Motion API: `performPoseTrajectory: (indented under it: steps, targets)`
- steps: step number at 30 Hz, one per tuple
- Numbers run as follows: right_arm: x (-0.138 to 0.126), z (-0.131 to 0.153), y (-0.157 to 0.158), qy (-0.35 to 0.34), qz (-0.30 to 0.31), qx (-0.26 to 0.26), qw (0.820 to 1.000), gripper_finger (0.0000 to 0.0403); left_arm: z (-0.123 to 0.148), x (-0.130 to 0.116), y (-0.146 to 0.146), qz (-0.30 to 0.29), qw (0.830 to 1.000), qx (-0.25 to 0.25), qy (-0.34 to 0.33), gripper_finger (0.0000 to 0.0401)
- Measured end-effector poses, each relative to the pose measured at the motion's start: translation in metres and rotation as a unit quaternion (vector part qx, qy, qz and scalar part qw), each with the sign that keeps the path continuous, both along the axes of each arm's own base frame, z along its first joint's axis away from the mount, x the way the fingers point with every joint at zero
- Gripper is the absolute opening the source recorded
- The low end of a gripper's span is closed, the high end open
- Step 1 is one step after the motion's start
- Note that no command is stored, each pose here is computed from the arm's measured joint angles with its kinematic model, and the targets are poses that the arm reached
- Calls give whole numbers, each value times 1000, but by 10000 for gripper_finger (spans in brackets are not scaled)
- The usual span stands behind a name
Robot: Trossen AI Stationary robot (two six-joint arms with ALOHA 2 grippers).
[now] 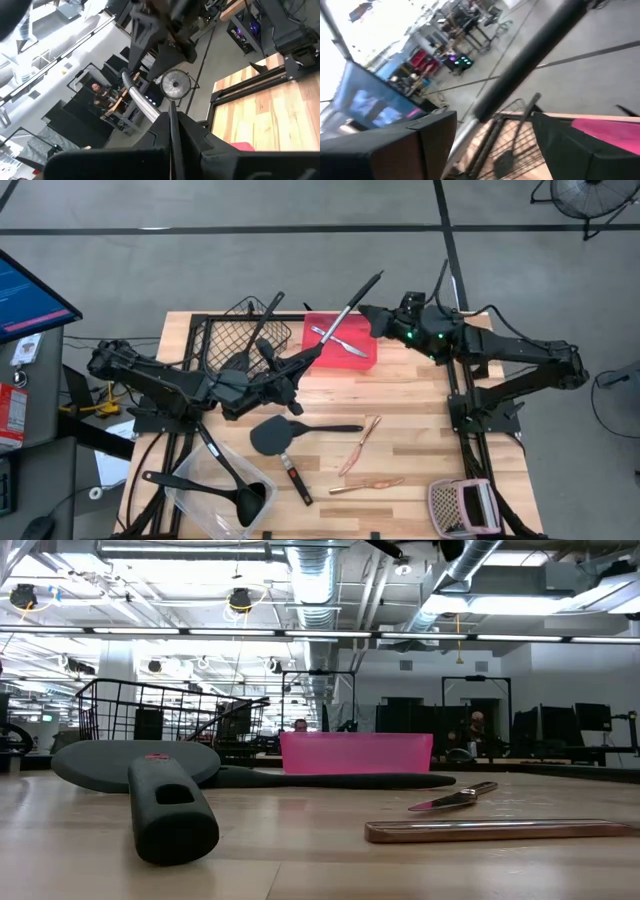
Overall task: Pick & Place Kitchen Items
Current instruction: Put the spatula into the wire basket
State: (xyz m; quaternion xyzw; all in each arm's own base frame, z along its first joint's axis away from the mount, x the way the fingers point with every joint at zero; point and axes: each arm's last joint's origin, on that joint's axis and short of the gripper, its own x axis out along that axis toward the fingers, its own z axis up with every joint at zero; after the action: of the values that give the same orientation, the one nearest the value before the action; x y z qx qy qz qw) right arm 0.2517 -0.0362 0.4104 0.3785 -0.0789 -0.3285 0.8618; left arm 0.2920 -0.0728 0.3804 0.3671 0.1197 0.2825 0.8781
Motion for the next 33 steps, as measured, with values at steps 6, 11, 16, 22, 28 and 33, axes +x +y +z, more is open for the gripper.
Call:
performPoseTrajectory:
  steps: [6,11,16,22,28,33]
  targets:
    - [19,-13,-21,-8,-12,26,1000,260,0,0,0,4,1000,-1,-2,1]
    - [38,-15,-36,-56,14,30,998,260,0,0,0,3,1000,-1,-1,1]
    - [44,-18,-43,-70,19,33,997,230,0,-1,1,17,1000,0,1,1]
    - [43,-17,-43,-77,23,36,996,103,-1,0,3,22,1000,2,6,1]
    - [43,-9,-42,-98,51,20,994,66,-5,2,5,12,1000,3,16,5]
    - [43,-9,-41,-92,57,9,994,66,-4,2,4,4,1000,0,13,31]
